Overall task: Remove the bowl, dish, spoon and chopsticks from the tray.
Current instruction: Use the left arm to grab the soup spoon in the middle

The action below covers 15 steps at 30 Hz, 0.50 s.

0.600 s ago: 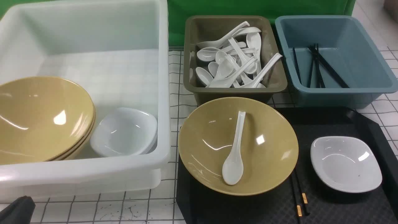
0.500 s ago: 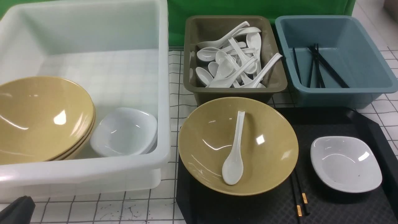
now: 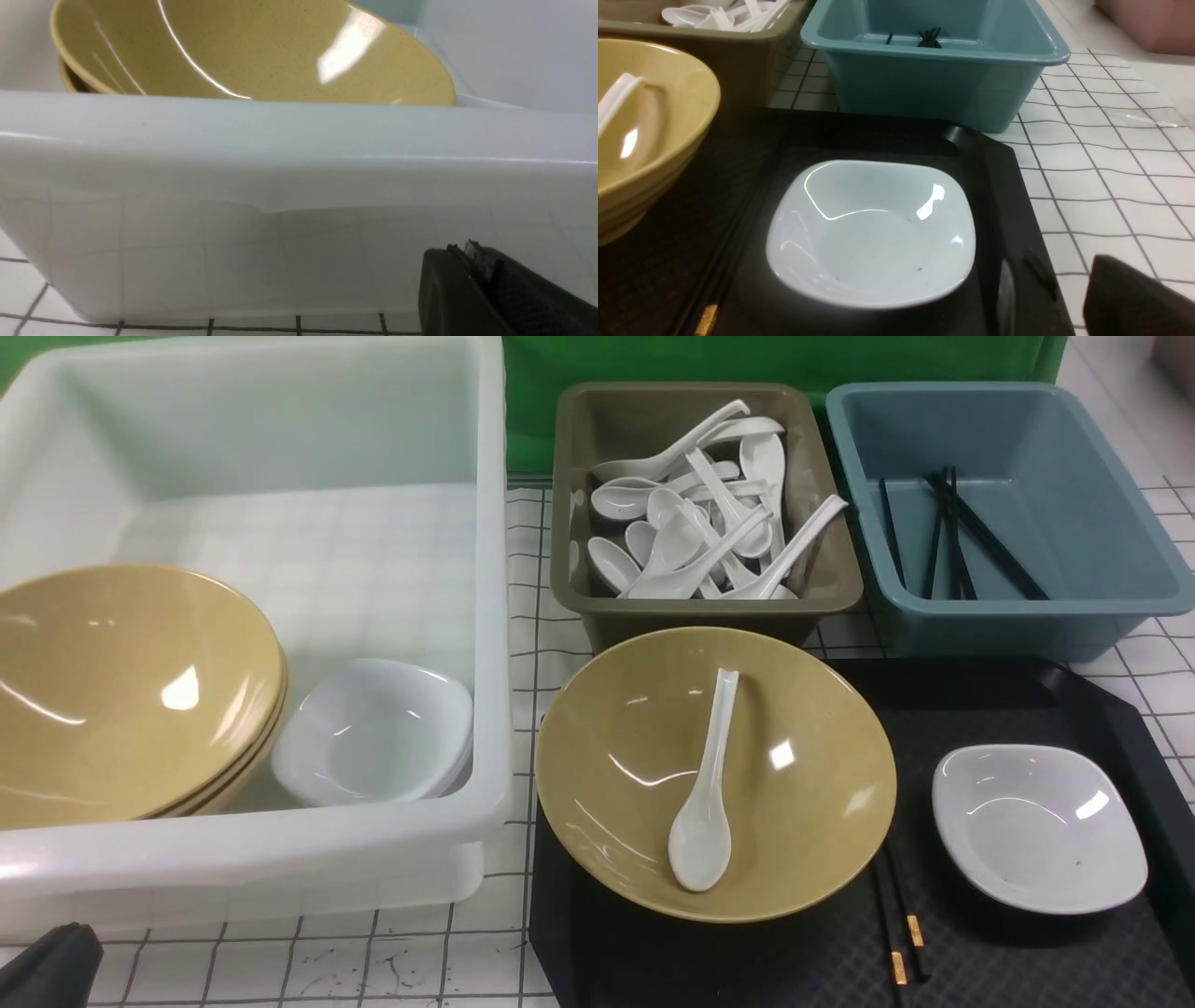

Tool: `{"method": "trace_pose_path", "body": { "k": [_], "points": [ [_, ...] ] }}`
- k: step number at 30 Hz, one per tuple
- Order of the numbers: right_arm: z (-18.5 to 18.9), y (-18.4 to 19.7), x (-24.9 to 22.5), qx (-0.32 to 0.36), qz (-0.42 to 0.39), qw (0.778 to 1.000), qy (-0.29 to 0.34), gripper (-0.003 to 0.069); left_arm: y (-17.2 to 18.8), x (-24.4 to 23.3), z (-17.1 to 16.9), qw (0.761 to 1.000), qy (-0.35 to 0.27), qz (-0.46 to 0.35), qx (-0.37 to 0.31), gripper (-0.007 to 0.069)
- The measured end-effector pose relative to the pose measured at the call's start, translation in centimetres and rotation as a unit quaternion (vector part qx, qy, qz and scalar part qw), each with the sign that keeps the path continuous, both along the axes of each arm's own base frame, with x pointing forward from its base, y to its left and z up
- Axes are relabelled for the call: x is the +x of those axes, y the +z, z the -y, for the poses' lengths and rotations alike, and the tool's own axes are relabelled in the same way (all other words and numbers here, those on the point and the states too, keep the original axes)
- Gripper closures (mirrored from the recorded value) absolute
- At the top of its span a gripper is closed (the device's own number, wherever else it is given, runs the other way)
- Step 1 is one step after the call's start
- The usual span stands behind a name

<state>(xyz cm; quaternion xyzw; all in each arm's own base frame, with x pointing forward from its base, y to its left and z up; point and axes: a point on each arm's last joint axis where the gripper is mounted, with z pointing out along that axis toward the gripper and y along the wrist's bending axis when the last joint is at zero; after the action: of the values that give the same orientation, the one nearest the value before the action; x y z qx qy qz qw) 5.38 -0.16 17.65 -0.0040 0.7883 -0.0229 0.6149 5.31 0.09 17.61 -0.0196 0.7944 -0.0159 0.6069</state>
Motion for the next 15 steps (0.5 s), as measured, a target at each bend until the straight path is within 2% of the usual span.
{"method": "trace_pose_path", "body": {
  "k": [4, 15],
  "points": [
    [0.0, 0.0, 0.0, 0.0, 0.0, 1.0, 0.0, 0.0423, 0.02, 0.01, -0.16, 0.999, -0.003, 0.001, 0.039, 0.0631],
    [0.0, 0.0, 0.0, 0.0, 0.0, 1.0, 0.0, 0.0423, 0.04, 0.04, -0.2, 0.999, -0.002, 0.006, 0.045, 0.0631]
  ]
}}
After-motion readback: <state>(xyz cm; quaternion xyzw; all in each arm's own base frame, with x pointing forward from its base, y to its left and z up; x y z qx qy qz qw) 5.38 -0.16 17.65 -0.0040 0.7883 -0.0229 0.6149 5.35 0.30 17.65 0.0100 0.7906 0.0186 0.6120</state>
